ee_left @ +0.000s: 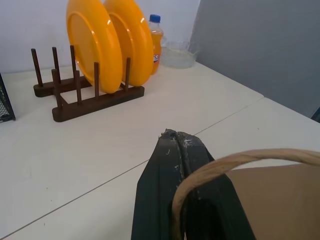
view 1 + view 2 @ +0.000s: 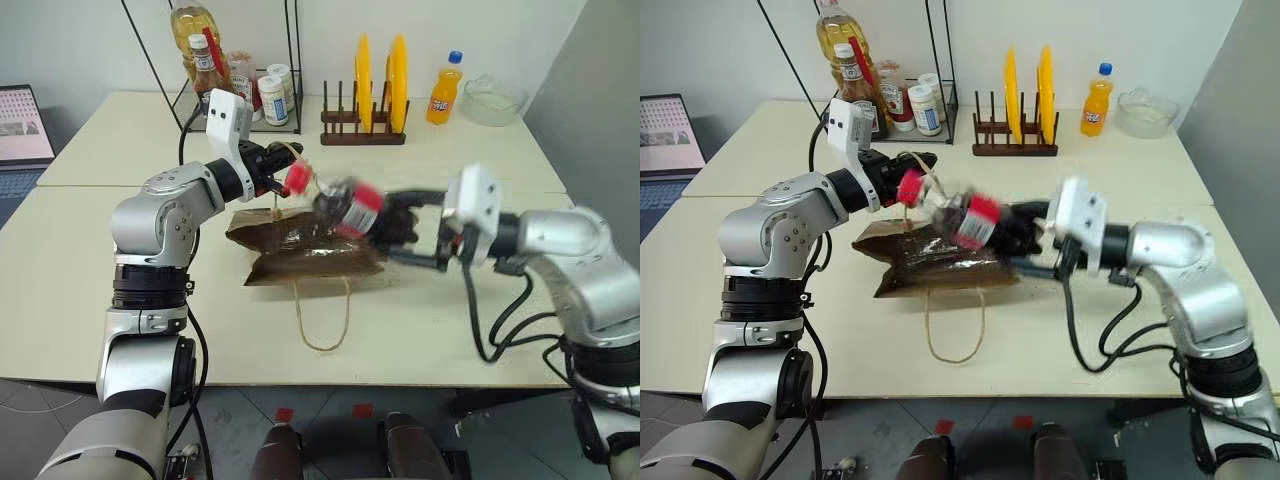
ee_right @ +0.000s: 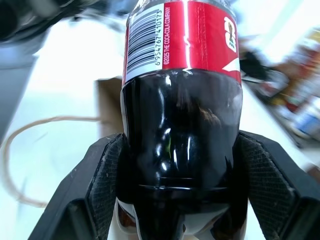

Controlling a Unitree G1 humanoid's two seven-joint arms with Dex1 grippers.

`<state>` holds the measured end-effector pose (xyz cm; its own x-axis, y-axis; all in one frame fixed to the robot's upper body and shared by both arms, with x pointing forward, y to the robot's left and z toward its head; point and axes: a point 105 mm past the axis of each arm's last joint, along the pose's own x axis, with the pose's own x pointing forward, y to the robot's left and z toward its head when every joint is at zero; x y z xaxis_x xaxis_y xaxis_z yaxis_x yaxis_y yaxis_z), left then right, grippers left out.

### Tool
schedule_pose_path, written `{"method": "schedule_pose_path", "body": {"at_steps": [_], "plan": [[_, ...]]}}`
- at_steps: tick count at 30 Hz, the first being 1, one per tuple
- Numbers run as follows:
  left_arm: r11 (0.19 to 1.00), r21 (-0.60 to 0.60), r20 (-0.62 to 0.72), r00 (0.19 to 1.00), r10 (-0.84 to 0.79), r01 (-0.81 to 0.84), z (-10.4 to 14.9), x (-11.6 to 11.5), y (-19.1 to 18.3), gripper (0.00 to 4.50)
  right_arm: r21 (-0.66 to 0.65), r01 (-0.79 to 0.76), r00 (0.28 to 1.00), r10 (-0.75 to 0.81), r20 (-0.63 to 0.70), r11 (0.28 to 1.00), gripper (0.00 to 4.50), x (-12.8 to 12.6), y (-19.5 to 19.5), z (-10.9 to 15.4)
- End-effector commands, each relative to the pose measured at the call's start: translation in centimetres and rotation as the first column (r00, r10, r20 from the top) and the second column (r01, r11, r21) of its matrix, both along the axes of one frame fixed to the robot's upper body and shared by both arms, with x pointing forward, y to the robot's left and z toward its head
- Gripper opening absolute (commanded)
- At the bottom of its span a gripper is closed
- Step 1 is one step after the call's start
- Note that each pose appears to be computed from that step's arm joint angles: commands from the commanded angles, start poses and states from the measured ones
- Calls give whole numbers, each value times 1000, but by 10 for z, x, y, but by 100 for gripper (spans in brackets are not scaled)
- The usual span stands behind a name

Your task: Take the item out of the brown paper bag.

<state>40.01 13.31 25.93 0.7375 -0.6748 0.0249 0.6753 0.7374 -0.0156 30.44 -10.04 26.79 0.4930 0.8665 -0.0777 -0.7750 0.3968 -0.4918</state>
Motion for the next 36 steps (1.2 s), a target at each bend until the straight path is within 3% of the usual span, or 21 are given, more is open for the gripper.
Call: {"method": "schedule_pose_path", "body": {"at_steps": [1,4,6,12,19,20,23,26,30,33,36], "plan": [[1000,-5,51,999,-2,2,12,-3,1,0,29,290,957,-289,-35,957,313,33,-50,7],[1000,0,51,999,-9,10,12,-2,-1,0,-92,502,859,-508,-59,860,313,62,-91,-16],[1000,-1,53,999,-10,10,14,-2,-2,0,-165,522,835,-541,-101,837,313,71,-104,-33],[1000,8,54,998,-9,9,15,-4,1,0,-310,485,788,-562,-250,818,313,78,-116,-80],[1000,1,47,999,2,-2,14,-8,5,0,-436,420,772,-566,-290,796,313,76,-126,-101],[1000,0,45,999,3,-3,13,-8,5,0,-442,417,768,-567,-296,795,348,76,-127,-102],[1000,-2,41,999,3,-2,12,-10,5,0,-432,416,772,-562,-298,800,446,77,-127,-101],[1000,4,43,999,12,-13,12,-10,7,0,-374,419,793,-534,-292,827,446,74,-121,-86],[999,3,47,998,43,-43,13,-7,16,0,-275,416,865,-471,-173,867,446,63,-105,-47],[996,-1,51,995,86,-86,14,-1,24,87,-183,397,898,-422,-125,899,450,50,-85,-31],[994,16,52,993,107,-108,14,6,27,173,-90,397,905,-406,-126,913,450,42,-69,-33]]}}
